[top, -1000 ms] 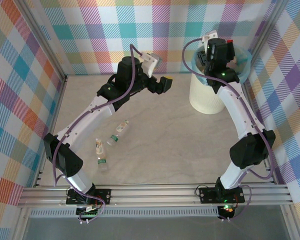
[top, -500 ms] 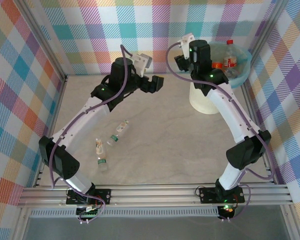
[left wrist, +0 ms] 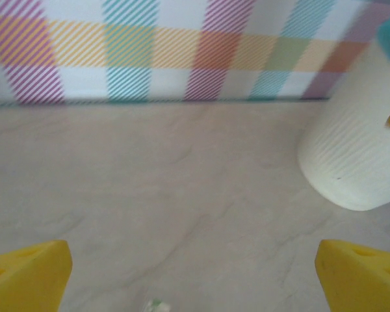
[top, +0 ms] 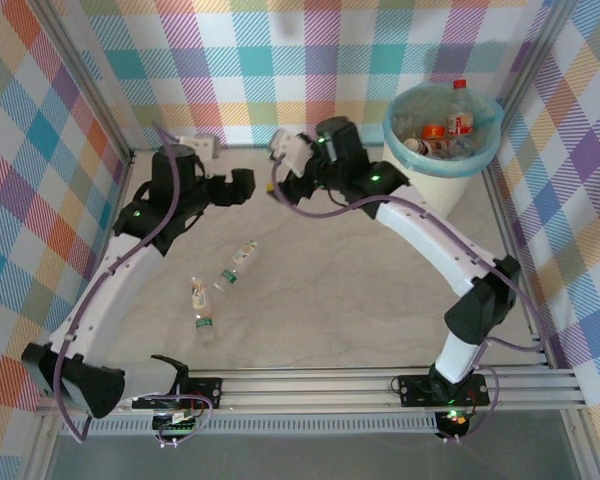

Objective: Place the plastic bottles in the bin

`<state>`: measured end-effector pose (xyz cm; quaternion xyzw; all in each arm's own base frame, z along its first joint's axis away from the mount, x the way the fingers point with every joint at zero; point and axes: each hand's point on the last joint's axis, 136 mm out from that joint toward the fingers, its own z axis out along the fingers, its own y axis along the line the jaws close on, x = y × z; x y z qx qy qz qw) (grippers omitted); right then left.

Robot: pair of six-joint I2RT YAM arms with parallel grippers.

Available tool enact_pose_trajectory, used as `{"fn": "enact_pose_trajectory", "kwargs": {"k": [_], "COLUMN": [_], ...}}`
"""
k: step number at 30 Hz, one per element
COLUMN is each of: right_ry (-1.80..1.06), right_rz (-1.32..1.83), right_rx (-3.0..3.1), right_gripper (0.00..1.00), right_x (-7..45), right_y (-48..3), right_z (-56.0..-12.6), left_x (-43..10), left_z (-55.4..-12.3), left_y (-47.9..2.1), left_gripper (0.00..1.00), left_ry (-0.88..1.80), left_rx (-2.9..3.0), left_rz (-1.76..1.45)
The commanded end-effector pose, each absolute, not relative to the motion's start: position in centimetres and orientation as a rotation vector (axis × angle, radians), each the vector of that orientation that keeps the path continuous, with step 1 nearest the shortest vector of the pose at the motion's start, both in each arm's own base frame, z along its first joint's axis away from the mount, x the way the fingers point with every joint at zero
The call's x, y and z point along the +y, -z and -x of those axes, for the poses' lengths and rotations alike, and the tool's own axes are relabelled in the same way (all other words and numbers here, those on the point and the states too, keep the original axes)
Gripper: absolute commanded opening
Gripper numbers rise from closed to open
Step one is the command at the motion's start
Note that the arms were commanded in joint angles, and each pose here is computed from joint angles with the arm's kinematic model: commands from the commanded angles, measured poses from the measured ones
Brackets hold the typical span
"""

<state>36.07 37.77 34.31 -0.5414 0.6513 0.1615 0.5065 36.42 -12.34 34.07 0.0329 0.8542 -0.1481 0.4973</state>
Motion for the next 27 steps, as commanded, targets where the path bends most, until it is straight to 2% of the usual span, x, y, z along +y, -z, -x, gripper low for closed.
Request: {"fn": "enact_pose_trajectory", "kwargs": {"k": [1, 4, 10, 18, 27], "right_ry": [-0.585, -0.673, -0.587, -0.504, -0.353], "right_rz": [1.597, 1.683, 1.876, 2.082, 2.231], "right_rx": [1.427, 1.415, 1.416, 1.341, 1.317], "right_gripper": [0.89, 0.92, 0.94, 0.94, 0.87], "right_x": [42.1, 44.5, 49.2, 53.5, 53.4], "right_y": [-29.5, -26.2, -19.2, -12.9, -7.5], "right_z": [-31.5, -30.0, -28.5, -26.1, -24.9], "left_x": [-8.5, -6.1, -2.4, 1.1, 1.7], "left_z": [-34.1, -32.7, -30.5, -28.7, -28.4], "left_y": [-31.7, -30.5, -27.5, -25.0, -25.0], "left_gripper": [0.97, 0.98, 1.0, 1.0, 1.0], "left_ry": [0.281, 0.24, 0.165, 0.038, 0.002], "left_rx": [2.154, 2.168, 2.158, 2.131, 2.107], "left_rz": [0.08, 0.181, 0.374, 0.532, 0.533]}}
